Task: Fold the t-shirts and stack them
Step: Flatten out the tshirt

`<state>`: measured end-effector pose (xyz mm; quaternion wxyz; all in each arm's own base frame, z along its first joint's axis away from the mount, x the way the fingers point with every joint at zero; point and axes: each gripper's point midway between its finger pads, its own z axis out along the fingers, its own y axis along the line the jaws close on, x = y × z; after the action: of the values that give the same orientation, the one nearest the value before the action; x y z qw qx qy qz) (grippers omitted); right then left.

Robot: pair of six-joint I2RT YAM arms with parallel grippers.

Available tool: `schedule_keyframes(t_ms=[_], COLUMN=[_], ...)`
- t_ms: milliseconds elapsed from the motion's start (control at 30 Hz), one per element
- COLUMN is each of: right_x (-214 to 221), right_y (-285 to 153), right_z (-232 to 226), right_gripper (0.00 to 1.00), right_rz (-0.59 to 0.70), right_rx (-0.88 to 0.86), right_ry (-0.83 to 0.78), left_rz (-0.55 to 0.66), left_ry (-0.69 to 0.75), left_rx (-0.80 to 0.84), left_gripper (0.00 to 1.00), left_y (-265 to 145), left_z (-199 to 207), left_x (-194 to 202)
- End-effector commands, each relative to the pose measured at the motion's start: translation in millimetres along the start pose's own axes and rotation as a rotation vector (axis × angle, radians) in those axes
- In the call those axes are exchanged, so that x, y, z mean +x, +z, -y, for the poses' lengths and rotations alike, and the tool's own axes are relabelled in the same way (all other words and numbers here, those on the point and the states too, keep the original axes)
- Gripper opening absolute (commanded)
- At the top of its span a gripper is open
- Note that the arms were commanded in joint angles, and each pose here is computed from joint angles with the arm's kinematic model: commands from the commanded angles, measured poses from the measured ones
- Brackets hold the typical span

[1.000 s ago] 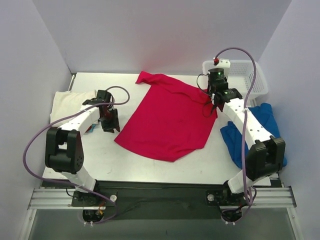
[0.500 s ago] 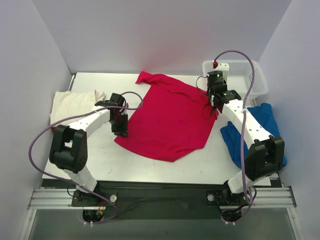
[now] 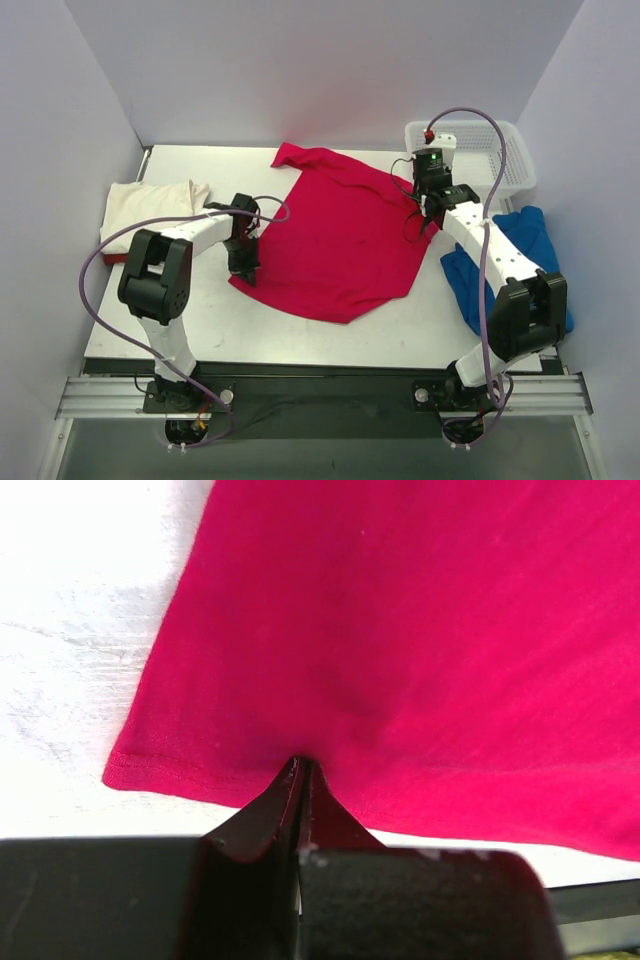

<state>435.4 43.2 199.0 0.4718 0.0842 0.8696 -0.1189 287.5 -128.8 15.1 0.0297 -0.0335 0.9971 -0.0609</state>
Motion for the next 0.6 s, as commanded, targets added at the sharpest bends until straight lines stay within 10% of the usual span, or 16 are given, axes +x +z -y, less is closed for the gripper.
schedule_keyframes(t_ms=[0, 567], right_x=[-8.0, 6.0], right_y=[-9.0, -14.0], right_z=[8.2, 40.2], right_gripper=[0.00, 0.00], right_rz=[0.025, 0.007], right_rx=[0.009, 0.074], right_ry=[0.034, 0.051], left_rz=[0.052, 0.252], left_ry=[-0.045, -0.231], left_rx=[-0.065, -0.192], left_gripper=[0.00, 0.00], left_y=[9.7, 14.5], left_z=[-11.9, -55.9], left_x=[-25.4, -164.6])
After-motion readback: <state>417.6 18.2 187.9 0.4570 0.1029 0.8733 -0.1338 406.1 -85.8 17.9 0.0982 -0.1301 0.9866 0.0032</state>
